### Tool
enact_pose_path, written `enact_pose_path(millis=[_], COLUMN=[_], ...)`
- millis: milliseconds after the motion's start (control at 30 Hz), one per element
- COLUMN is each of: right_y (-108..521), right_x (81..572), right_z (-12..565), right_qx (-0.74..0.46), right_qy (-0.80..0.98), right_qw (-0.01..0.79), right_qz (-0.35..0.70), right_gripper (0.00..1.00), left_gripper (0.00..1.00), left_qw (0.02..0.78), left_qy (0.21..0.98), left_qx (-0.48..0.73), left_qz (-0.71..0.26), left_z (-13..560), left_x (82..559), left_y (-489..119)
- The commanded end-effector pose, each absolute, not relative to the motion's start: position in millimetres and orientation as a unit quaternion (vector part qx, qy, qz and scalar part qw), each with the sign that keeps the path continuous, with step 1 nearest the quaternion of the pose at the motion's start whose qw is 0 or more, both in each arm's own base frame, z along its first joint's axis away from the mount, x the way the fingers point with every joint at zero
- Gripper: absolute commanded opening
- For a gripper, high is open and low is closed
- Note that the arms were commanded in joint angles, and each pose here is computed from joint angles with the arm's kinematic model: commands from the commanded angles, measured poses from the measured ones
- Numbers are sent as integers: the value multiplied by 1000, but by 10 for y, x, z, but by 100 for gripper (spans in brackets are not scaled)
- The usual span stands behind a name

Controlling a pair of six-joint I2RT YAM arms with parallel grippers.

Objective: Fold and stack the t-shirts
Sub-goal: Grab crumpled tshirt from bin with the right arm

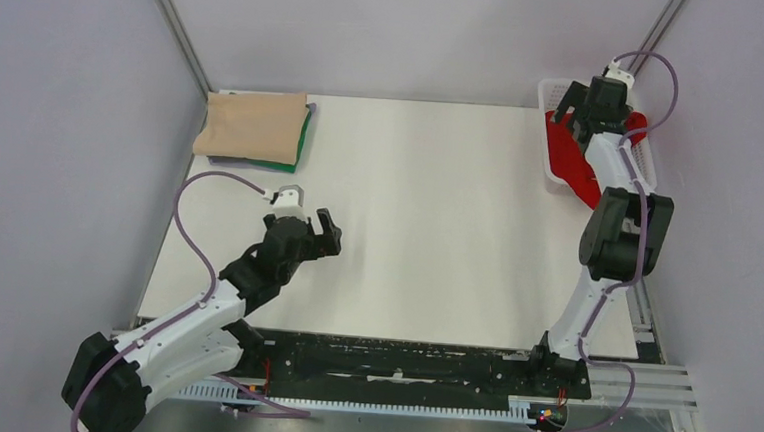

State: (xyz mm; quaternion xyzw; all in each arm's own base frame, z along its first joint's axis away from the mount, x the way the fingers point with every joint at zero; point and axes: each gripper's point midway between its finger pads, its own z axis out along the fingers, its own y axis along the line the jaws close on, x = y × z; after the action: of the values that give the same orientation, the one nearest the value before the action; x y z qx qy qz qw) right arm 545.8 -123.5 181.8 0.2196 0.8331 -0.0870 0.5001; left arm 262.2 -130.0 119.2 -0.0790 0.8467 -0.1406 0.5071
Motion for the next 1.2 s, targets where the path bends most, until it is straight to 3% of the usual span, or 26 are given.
enact_pose_path(millis=[0, 267, 467, 533, 567, 667, 767, 800, 1167], right_y=[-1222, -1440, -1423, -1388, -1378, -1423, -1508, -1525, -1344], right_x=[5944, 6445, 6530, 6555, 6558, 6532, 6477, 6450, 5759], right_z=[1755, 1562, 1176, 1047, 1000, 1053, 1383, 1561, 3838], right_qx=[217, 284, 312, 303, 298, 293, 293, 288, 187], right_qy=[824, 766, 764, 772, 776, 776, 761, 754, 666], right_qw=[519, 574, 564, 558, 555, 558, 578, 589, 721], right_qz=[-66, -59, -38, -30, -29, -32, -36, -40, -51], right_gripper=[98, 98, 97, 88, 78, 32, 5, 0, 0], left_gripper=[100, 100, 100, 100, 100, 100, 100, 100, 100], left_qw=[519, 498, 492, 488, 487, 481, 483, 482, 493], left_qy=[834, 848, 853, 855, 856, 860, 858, 858, 848], left_qx=[-101, -118, -120, -122, -123, -123, -126, -128, -145], left_qz=[-158, -137, -128, -125, -123, -118, -119, -120, -126], left_z=[1307, 1107, 1071, 1042, 1037, 1017, 1035, 1032, 1131], left_x=[2738, 2746, 2798, 2809, 2819, 2829, 2847, 2846, 2720], left_y=[-1381, -1348, -1369, -1373, -1375, -1386, -1392, -1392, -1272])
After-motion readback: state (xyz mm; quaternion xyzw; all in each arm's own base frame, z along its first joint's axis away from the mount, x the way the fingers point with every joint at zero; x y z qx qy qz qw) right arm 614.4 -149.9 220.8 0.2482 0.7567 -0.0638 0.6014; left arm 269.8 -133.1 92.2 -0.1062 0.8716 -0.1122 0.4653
